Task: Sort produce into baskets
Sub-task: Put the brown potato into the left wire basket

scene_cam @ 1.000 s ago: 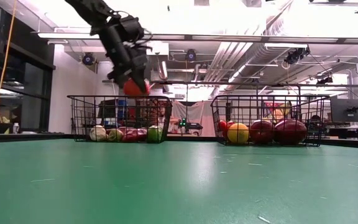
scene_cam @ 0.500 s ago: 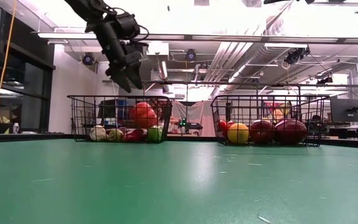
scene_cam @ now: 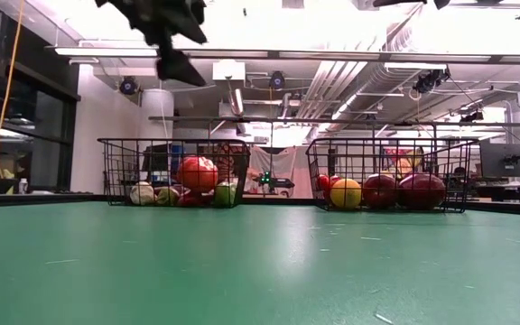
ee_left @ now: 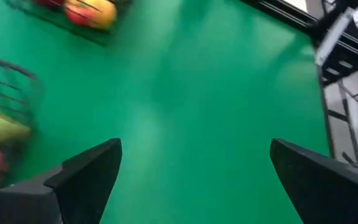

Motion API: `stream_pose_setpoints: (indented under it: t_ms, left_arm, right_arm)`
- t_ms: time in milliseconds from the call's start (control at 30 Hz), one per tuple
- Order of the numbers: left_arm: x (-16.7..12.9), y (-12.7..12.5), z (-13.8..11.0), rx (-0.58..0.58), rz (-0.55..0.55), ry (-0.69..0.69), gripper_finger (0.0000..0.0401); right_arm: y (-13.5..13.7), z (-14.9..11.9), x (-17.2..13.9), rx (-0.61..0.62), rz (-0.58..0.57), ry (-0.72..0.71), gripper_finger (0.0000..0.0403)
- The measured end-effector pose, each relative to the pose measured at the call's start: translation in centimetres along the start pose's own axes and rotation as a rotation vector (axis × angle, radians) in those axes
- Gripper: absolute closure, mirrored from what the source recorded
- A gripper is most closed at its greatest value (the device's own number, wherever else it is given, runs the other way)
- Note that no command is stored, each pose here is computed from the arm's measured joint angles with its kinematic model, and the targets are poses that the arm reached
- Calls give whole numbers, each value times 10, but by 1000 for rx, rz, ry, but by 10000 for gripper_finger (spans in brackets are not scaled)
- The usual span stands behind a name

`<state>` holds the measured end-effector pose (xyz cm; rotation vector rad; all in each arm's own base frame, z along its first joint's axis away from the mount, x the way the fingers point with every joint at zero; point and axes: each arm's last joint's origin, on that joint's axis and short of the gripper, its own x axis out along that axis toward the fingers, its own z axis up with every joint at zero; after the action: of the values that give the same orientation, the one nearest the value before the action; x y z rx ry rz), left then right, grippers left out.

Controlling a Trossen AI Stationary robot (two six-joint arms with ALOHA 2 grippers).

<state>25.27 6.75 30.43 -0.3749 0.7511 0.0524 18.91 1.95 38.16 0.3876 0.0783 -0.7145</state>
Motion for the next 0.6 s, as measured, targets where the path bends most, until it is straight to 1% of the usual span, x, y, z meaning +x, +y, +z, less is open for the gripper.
stream_pose_setpoints:
  t_ms: [133,200,300,400,433,467,533,600]
  left_arm:
    - [9,-45,-41,-30,-24,25,1]
    - [12,-69,-62,-31,-61,54,1]
    - [11,-108,-91,-23,-166,165,1]
    - [2,-138,-114,9,-269,345,1]
    - [-3,-145,-119,21,-285,404,1]
    - [-7,-150,-125,34,-279,464,1]
    - [-12,-153,-139,84,-235,579,1]
    - [-16,-155,-152,141,-214,646,1]
  right_arm:
    - [3,-2,-1,-3,84,55,107]
    - [6,-6,-1,-13,140,95,107]
    - [15,-19,-1,-48,215,163,107]
    - [26,-38,1,-75,265,221,107]
    - [30,-45,1,-75,275,242,107]
    - [34,-51,2,-66,283,259,107]
    - [45,-63,4,-32,303,280,107]
    - [58,-74,5,-7,331,291,107]
